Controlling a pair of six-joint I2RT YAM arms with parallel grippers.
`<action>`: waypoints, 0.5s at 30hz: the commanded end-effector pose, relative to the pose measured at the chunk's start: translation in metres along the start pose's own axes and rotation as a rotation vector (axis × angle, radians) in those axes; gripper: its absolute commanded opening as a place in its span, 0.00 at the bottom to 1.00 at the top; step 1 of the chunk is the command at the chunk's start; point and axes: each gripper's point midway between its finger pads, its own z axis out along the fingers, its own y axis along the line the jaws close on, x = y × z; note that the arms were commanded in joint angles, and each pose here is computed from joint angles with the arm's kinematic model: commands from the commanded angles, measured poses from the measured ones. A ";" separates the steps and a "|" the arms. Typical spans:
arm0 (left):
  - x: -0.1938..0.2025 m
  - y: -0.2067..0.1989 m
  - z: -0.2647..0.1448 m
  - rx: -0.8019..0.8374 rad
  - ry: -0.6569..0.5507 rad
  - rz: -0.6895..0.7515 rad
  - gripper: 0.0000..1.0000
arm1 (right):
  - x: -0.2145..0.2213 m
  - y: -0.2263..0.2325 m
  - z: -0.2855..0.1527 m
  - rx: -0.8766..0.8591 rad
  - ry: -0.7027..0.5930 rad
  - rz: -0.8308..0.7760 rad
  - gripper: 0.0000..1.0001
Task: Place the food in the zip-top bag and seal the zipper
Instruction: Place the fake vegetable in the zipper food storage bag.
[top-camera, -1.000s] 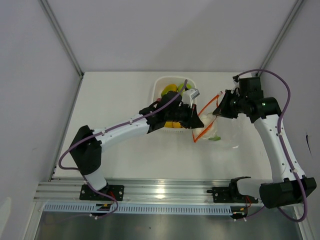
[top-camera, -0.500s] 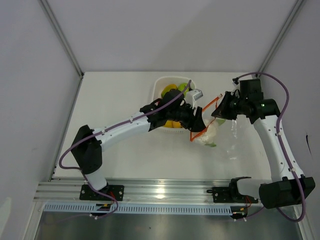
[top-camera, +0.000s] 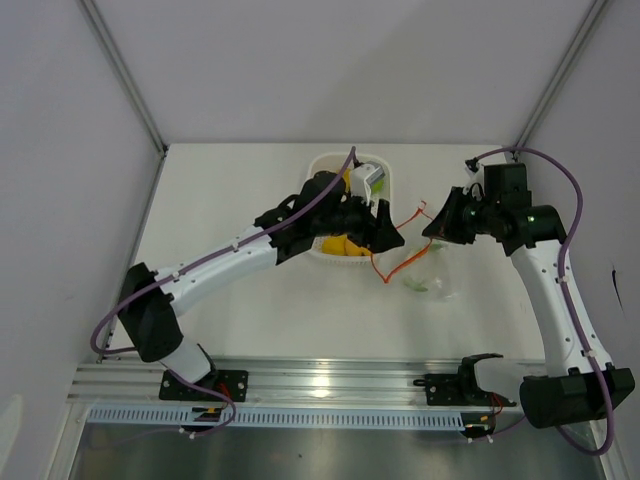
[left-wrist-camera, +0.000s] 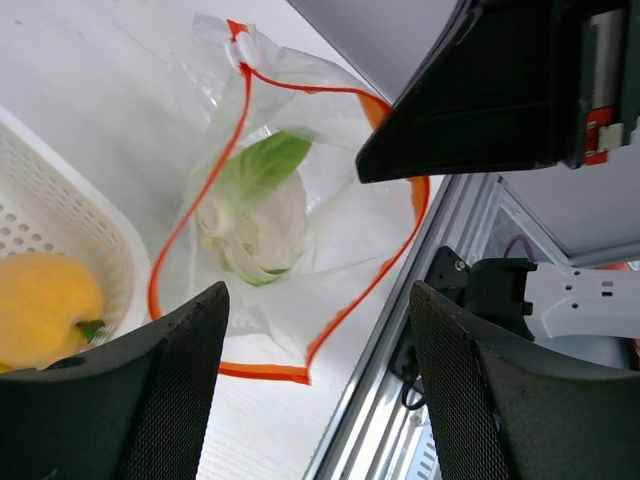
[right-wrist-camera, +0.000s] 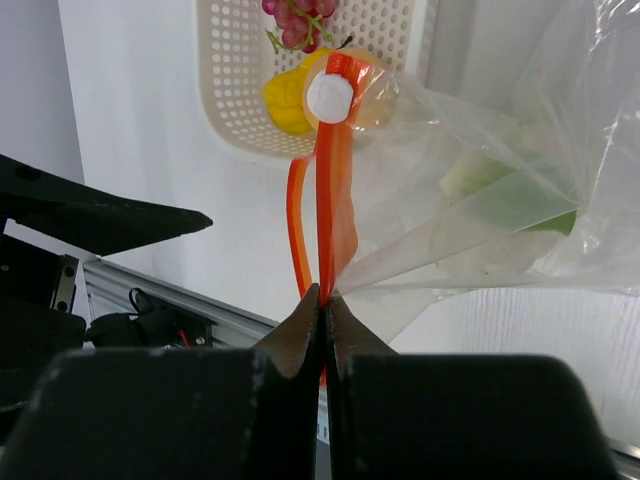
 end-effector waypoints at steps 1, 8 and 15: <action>-0.017 -0.001 -0.016 -0.031 -0.086 0.029 0.74 | -0.003 0.012 -0.013 -0.049 -0.028 -0.034 0.00; 0.004 0.043 -0.004 -0.176 -0.006 0.010 0.72 | -0.003 0.017 -0.019 -0.062 -0.029 -0.035 0.00; 0.030 0.062 0.010 -0.202 0.051 -0.016 0.66 | -0.004 0.019 -0.025 -0.065 -0.042 -0.041 0.00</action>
